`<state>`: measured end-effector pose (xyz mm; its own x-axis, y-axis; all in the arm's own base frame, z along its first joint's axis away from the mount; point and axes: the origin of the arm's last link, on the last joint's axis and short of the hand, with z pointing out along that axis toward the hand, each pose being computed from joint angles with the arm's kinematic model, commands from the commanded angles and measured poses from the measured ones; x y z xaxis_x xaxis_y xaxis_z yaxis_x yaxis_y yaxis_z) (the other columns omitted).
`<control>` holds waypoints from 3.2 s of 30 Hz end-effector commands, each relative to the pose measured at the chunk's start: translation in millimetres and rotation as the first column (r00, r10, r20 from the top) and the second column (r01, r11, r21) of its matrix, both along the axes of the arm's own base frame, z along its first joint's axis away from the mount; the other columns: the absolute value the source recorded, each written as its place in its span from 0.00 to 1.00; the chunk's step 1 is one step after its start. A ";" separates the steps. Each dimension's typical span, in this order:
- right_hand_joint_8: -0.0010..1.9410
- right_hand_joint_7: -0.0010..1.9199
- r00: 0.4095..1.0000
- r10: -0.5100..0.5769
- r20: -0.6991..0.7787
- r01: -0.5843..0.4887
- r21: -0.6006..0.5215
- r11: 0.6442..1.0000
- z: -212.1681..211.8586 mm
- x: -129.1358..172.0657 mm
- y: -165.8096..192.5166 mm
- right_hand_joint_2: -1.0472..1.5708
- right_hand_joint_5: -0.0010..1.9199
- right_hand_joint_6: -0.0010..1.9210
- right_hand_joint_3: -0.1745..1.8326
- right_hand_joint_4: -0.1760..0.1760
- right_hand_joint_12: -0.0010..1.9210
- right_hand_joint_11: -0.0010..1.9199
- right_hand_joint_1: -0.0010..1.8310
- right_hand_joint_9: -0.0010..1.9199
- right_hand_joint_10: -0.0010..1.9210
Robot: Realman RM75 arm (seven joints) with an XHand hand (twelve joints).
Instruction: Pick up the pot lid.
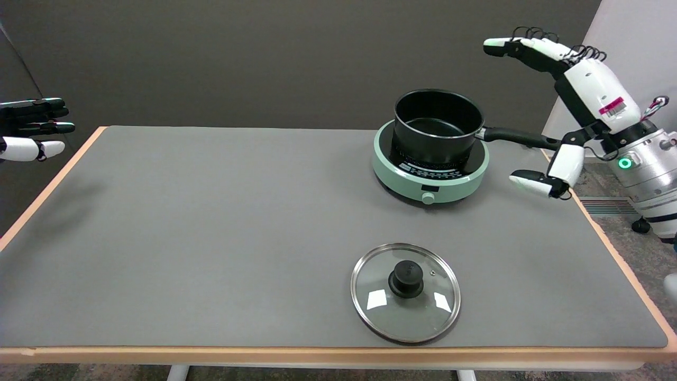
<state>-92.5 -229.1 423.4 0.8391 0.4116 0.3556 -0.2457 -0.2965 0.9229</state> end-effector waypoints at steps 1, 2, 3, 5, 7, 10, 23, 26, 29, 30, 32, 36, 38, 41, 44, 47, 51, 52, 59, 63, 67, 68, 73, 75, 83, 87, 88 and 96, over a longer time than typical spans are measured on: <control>0.17 0.18 0.987 -0.070 0.141 0.061 0.068 0.996 -19.4 -18.5 -17.8 0.09 0.18 0.18 0.94 1.00 0.18 0.18 0.60 0.18 0.18; 0.17 0.17 0.983 -0.087 0.160 0.076 0.073 0.994 -21.8 -23.5 -18.7 0.09 0.17 0.17 0.94 1.00 0.17 0.17 0.60 0.17 0.17; 0.16 0.16 0.980 -0.099 0.173 0.086 0.078 0.993 -23.9 -27.8 -18.6 0.08 0.16 0.16 0.95 1.00 0.16 0.16 0.61 0.16 0.16; 0.14 0.14 0.973 -0.121 0.195 0.106 0.083 0.991 -27.7 -36.0 -17.4 0.06 0.14 0.14 0.96 1.00 0.14 0.14 0.61 0.14 0.14; 0.12 0.12 0.970 -0.140 0.198 0.125 0.083 0.989 -29.8 -41.6 -13.9 0.05 0.12 0.12 0.95 1.00 0.12 0.12 0.61 0.12 0.12; 0.08 0.08 0.971 -0.151 0.187 0.138 0.080 0.987 -26.0 -42.5 -9.1 0.03 0.08 0.08 0.85 1.00 0.08 0.08 0.61 0.08 0.08; 0.01 0.01 0.986 -0.123 -0.112 0.129 0.053 0.990 -28.5 -34.1 -6.3 0.03 0.01 0.01 0.79 1.00 0.01 0.01 0.62 0.01 0.01; 0.02 0.02 0.989 -0.081 -0.121 0.089 0.064 0.994 -27.4 -26.8 -5.5 0.03 0.02 0.02 0.77 1.00 0.02 0.02 0.62 0.02 0.02; 0.02 0.02 0.994 -0.034 -0.101 0.040 0.051 0.998 -21.9 -20.6 -3.3 0.03 0.02 0.02 0.74 1.00 0.02 0.02 0.63 0.02 0.02; 0.03 0.03 0.995 -0.018 -0.094 0.021 0.036 0.999 -18.5 -18.0 -1.4 0.03 0.03 0.03 0.73 1.00 0.03 0.03 0.63 0.03 0.03; 0.04 0.04 0.996 0.017 -0.092 -0.017 -0.007 1.000 -9.9 -9.9 4.6 0.04 0.04 0.04 0.70 1.00 0.04 0.04 0.63 0.04 0.04; 0.04 0.04 0.993 0.072 -0.088 -0.078 -0.062 0.995 1.4 3.3 12.7 0.05 0.04 0.04 0.69 1.00 0.04 0.04 0.63 0.04 0.04; 0.04 0.04 0.993 0.080 -0.090 -0.086 -0.070 0.994 3.6 6.8 11.6 0.05 0.04 0.04 0.69 1.00 0.04 0.04 0.63 0.04 0.04; 0.04 0.04 0.991 0.093 -0.094 -0.100 -0.077 0.992 5.4 11.7 10.3 0.05 0.04 0.04 0.68 1.00 0.04 0.04 0.63 0.04 0.04; 0.04 0.04 0.990 0.109 -0.091 -0.116 -0.082 0.990 8.3 16.1 12.0 0.05 0.04 0.04 0.68 1.00 0.04 0.04 0.63 0.04 0.04; 0.04 0.04 0.989 0.117 -0.091 -0.124 -0.080 0.989 9.0 17.5 13.4 0.05 0.04 0.04 0.67 1.00 0.04 0.04 0.63 0.04 0.04; 0.04 0.04 0.989 0.119 -0.092 -0.126 -0.075 0.989 8.9 17.3 14.0 0.05 0.04 0.04 0.67 1.00 0.04 0.04 0.63 0.04 0.04; 0.04 0.04 0.989 0.119 -0.093 -0.126 -0.075 0.989 9.2 17.3 14.5 0.06 0.04 0.04 0.67 1.00 0.04 0.04 0.63 0.04 0.04; 0.02 0.03 0.988 0.120 -0.100 -0.126 -0.060 0.990 9.3 21.6 14.3 0.05 0.03 0.03 0.67 1.00 0.03 0.03 0.63 0.03 0.03; 0.02 0.02 0.988 0.117 -0.100 -0.123 -0.062 0.990 10.4 21.3 13.5 0.05 0.02 0.02 0.67 1.00 0.02 0.02 0.63 0.02 0.02; 0.02 0.02 0.989 0.111 -0.097 -0.118 -0.071 0.990 13.4 19.8 13.5 0.05 0.02 0.02 0.67 1.00 0.02 0.02 0.64 0.02 0.02; 0.02 0.02 0.989 0.111 -0.097 -0.118 -0.072 0.990 13.7 19.6 13.5 0.05 0.02 0.02 0.68 1.00 0.02 0.02 0.64 0.02 0.02; 0.19 0.43 0.989 0.111 -0.098 -0.120 -0.091 0.989 19.8 19.9 15.2 0.66 0.34 0.24 0.56 1.00 0.57 0.29 0.42 0.41 0.34; 0.19 0.43 0.989 0.109 -0.098 -0.118 -0.095 0.988 21.4 19.5 15.3 0.66 0.34 0.24 0.56 1.00 0.57 0.29 0.42 0.41 0.34; 0.19 0.43 0.989 0.112 -0.098 -0.123 -0.105 0.987 26.0 20.3 16.0 0.66 0.34 0.24 0.56 1.00 0.57 0.29 0.42 0.41 0.34; 0.19 0.43 0.989 0.100 -0.111 -0.109 -0.080 0.991 22.6 18.3 15.0 0.66 0.34 0.24 0.56 1.00 0.57 0.29 0.42 0.41 0.34; 0.19 0.43 0.989 0.093 -0.111 -0.102 -0.073 0.992 21.5 16.4 14.5 0.66 0.34 0.24 0.56 1.00 0.57 0.29 0.42 0.41 0.34; 0.19 0.43 0.996 -0.001 -0.089 -0.002 -0.032 0.999 13.2 -13.4 -2.2 0.66 0.34 0.25 0.56 1.00 0.56 0.29 0.42 0.41 0.34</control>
